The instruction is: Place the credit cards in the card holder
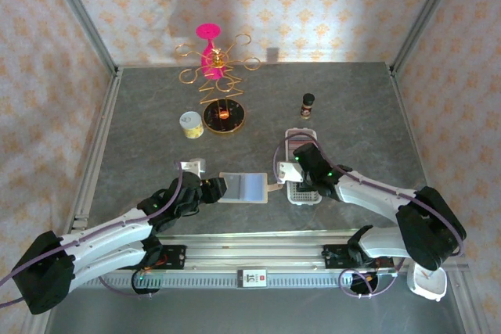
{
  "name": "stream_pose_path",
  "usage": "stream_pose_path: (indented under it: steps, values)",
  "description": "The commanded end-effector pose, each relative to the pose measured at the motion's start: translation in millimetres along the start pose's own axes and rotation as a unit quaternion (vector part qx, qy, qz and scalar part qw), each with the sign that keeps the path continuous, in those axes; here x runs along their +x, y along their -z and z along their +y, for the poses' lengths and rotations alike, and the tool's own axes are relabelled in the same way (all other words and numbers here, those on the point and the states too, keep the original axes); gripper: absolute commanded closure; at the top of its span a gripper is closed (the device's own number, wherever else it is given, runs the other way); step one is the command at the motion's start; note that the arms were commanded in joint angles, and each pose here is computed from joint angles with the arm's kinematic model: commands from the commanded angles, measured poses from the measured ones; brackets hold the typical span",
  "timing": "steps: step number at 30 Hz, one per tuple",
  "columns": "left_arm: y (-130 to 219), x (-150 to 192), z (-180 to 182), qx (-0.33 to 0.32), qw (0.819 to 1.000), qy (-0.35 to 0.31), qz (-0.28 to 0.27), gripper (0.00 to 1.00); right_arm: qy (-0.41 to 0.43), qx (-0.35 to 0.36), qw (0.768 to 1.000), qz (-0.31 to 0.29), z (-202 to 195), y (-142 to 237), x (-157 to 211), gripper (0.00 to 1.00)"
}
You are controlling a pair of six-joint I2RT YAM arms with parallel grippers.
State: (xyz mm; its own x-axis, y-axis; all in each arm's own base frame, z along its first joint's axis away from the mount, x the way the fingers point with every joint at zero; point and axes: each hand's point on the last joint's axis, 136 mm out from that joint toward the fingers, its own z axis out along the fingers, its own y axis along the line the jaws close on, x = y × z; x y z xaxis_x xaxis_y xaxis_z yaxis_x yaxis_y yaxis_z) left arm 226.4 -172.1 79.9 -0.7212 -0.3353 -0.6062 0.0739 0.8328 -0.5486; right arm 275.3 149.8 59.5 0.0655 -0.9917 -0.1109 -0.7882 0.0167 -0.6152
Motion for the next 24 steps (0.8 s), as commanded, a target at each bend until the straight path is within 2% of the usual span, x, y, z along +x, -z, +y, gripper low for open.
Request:
stream_pose_path:
  steps: [1, 3, 8, 11, 24]
  values:
    - [0.6, -3.0, 0.7, 0.001, 1.000, 0.000, -0.013, 0.44, -0.003, 0.011, 1.000, 0.001, -10.6, 4.7, -1.6, 0.15]
    - [0.7, -2.9, 0.8, 0.001, 1.000, 0.000, -0.013, 0.44, -0.003, 0.006, 1.000, -0.004, -9.3, 6.3, -2.7, 0.15]
    - [0.4, -2.6, 1.3, 0.001, 1.000, 0.000, -0.013, 0.44, -0.002, -0.002, 1.000, -0.014, -6.8, 11.1, -5.1, 0.24]
    - [0.0, -2.7, 0.7, 0.002, 1.000, 0.001, -0.013, 0.44, -0.002, -0.003, 1.000, -0.016, -6.7, 13.0, -5.3, 0.33]
    - [-3.4, 1.7, 1.7, 0.000, 1.000, 0.001, -0.003, 0.45, -0.003, 0.008, 1.000, -0.012, -10.1, 12.9, -3.5, 0.59]
